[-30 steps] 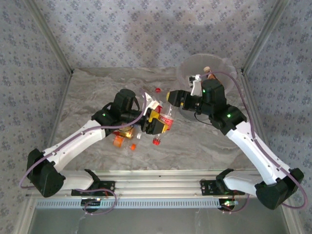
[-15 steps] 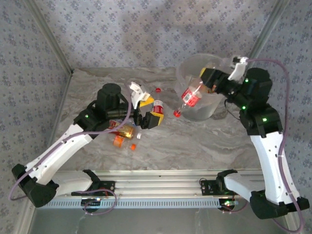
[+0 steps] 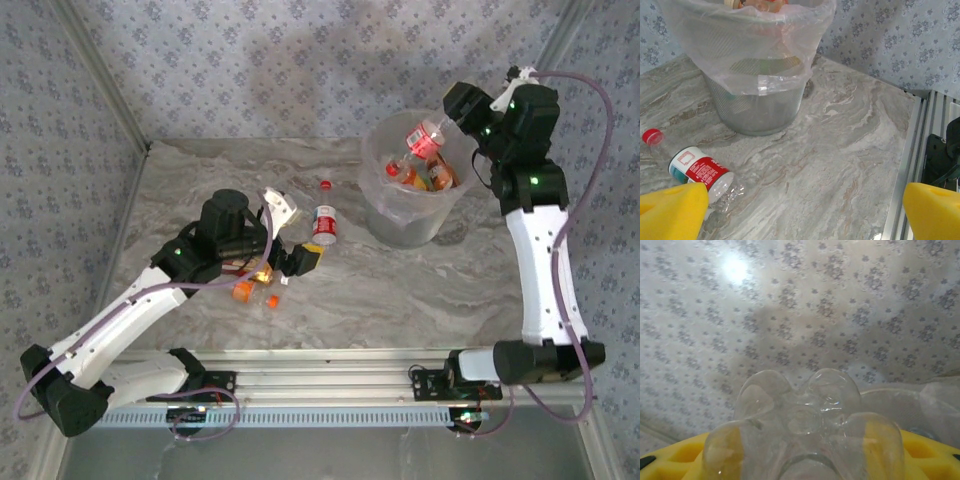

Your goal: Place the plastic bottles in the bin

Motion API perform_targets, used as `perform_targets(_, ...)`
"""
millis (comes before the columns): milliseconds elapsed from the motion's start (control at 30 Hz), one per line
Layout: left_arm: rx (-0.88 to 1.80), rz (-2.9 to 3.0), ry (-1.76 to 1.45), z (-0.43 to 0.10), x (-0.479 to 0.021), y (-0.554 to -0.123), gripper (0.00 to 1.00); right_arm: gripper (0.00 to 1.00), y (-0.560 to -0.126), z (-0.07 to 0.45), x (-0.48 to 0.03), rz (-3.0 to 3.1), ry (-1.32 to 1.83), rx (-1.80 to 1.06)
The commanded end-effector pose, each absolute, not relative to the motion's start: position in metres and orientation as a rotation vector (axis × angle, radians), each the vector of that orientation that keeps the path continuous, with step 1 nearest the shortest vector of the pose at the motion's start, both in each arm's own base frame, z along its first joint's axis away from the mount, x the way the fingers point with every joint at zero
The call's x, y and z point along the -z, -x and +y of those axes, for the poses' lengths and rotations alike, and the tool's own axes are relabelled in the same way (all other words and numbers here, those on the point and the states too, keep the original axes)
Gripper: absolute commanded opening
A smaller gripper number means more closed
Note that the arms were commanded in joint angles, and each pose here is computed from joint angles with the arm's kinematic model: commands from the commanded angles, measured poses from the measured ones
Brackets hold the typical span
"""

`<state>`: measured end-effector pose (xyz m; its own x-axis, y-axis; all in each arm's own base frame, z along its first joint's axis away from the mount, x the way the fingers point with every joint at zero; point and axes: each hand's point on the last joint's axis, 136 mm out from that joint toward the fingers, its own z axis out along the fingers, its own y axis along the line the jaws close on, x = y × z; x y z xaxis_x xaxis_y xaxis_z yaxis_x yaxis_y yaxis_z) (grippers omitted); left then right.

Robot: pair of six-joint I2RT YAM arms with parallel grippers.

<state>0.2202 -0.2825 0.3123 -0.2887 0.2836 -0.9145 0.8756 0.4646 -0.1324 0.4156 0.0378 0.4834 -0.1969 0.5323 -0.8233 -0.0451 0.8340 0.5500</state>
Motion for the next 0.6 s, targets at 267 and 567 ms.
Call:
perform_targets(267, 0.811, 1.79, -0.997, -0.284, -0.319, -0.223, 1.0, 0.54, -0.475, 0.045, -0.503, 1.631, -0.28, -0.441)
perform_targets(567, 0.807, 1.816, -1.011, -0.286, -0.313, -0.225, 1.0, 0.55, -0.505, 0.109, -0.44, 1.849, 0.017, -0.446)
